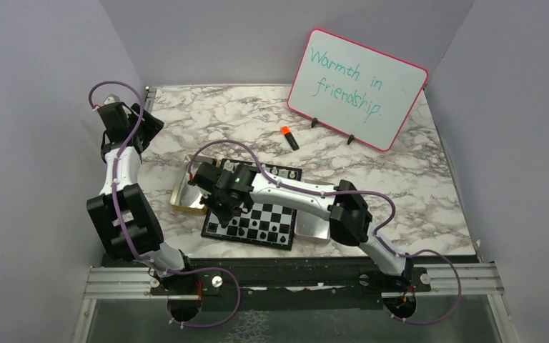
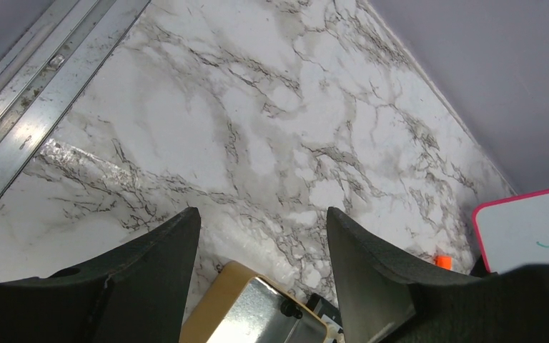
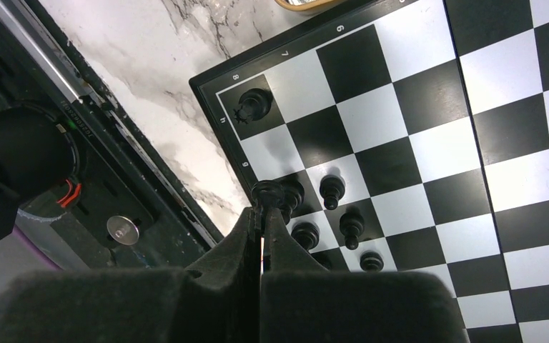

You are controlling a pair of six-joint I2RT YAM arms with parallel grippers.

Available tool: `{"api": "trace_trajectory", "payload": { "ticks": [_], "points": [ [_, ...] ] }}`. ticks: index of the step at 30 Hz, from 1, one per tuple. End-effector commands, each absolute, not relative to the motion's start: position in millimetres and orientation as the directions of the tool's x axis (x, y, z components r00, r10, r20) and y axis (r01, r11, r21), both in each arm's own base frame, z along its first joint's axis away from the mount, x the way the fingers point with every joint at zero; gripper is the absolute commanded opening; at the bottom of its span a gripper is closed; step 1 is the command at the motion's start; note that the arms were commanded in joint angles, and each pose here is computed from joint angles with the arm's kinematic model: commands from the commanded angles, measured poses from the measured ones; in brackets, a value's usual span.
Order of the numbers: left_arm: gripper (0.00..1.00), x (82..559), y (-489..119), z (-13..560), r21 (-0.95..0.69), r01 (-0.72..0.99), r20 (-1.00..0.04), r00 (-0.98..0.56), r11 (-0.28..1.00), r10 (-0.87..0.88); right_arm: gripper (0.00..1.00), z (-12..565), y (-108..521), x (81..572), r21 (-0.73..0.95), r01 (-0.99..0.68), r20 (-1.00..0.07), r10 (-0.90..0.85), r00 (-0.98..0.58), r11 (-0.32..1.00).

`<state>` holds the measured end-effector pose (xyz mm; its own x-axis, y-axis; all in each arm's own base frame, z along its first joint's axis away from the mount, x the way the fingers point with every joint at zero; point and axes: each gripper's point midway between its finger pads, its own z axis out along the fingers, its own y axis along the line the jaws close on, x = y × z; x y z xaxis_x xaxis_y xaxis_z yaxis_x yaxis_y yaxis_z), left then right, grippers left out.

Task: Set up the chess pieces on the board
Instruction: Place the chess piece on the chessboard.

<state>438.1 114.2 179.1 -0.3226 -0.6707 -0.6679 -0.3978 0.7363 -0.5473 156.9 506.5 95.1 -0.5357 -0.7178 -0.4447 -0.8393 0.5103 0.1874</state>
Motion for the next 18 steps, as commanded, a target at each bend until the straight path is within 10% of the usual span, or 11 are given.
{"api": "trace_trajectory", "payload": {
  "ticks": [1, 18],
  "points": [
    [0.66, 441, 113, 183, -0.550, -0.361, -0.687, -0.317, 0.753, -0.654, 0.01, 92, 510, 151, 0.189, -0.837, -0.433, -0.721, -0.540, 0.513],
    [0.66, 440, 112, 182, -0.552, -0.358, -0.685, -0.320, 0.753, -0.655, 0.03, 73, 521, 150, 0.210, -0.833, -0.419, -0.723, -0.550, 0.512]
  ]
}}
